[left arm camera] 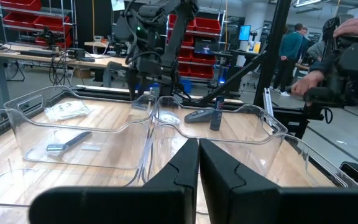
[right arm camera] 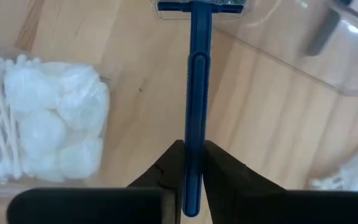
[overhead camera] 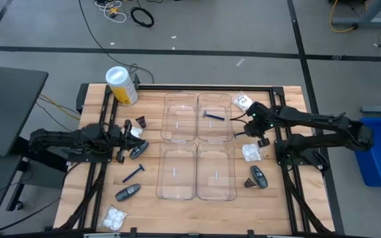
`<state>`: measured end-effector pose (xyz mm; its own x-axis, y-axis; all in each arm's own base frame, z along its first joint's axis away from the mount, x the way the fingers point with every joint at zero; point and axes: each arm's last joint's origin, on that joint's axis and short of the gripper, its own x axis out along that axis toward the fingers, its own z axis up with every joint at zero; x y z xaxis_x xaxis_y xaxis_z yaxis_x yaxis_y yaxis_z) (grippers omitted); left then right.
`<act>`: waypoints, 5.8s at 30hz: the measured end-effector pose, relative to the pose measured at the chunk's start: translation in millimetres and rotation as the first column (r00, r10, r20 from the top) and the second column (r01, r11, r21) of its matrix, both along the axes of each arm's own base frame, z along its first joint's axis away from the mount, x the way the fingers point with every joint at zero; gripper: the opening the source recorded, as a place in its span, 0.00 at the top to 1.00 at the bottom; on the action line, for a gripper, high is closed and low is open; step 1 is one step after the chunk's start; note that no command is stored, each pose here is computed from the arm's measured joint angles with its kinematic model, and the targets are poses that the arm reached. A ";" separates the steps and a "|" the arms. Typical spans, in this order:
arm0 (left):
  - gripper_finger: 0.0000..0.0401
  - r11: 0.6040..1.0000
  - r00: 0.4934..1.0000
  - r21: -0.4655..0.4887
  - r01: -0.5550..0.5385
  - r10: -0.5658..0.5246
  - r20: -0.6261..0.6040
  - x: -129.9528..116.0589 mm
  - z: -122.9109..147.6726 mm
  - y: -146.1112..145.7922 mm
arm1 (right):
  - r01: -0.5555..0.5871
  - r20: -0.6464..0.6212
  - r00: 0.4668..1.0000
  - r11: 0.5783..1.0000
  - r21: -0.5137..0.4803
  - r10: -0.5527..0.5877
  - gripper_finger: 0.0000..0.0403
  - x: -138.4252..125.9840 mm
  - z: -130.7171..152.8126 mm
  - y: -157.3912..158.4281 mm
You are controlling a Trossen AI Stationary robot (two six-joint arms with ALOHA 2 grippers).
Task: Pick & Place Travel size toiletries
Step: Put the right razor into the top right transparent bin, then put the cotton pack into the bottom right transparent bin
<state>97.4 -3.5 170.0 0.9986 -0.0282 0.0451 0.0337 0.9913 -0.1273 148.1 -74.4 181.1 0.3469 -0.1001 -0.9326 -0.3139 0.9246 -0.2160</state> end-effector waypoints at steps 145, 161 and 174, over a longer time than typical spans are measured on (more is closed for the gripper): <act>0.94 1.000 1.000 0.000 0.000 0.000 0.000 0.0 -0.1 0.0 | 0.330 0.551 0.758 0.934 0.137 -0.349 0.55 85.4 25.6 -31.0; 0.94 1.000 1.000 0.000 0.000 0.000 0.000 0.0 0.0 0.0 | 0.328 0.550 0.759 0.935 0.138 -0.348 0.62 85.4 25.5 -30.9; 0.94 1.000 1.000 0.000 0.000 0.000 0.000 0.0 0.0 0.0 | 0.276 0.637 0.708 0.950 0.149 -0.306 0.76 74.5 50.2 -24.5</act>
<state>97.4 -3.5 170.0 0.9986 -0.0285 0.0452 0.0341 0.9913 -0.1272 222.7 -98.9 231.3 0.8243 -0.2667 -0.4995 0.1735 0.9587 -0.2255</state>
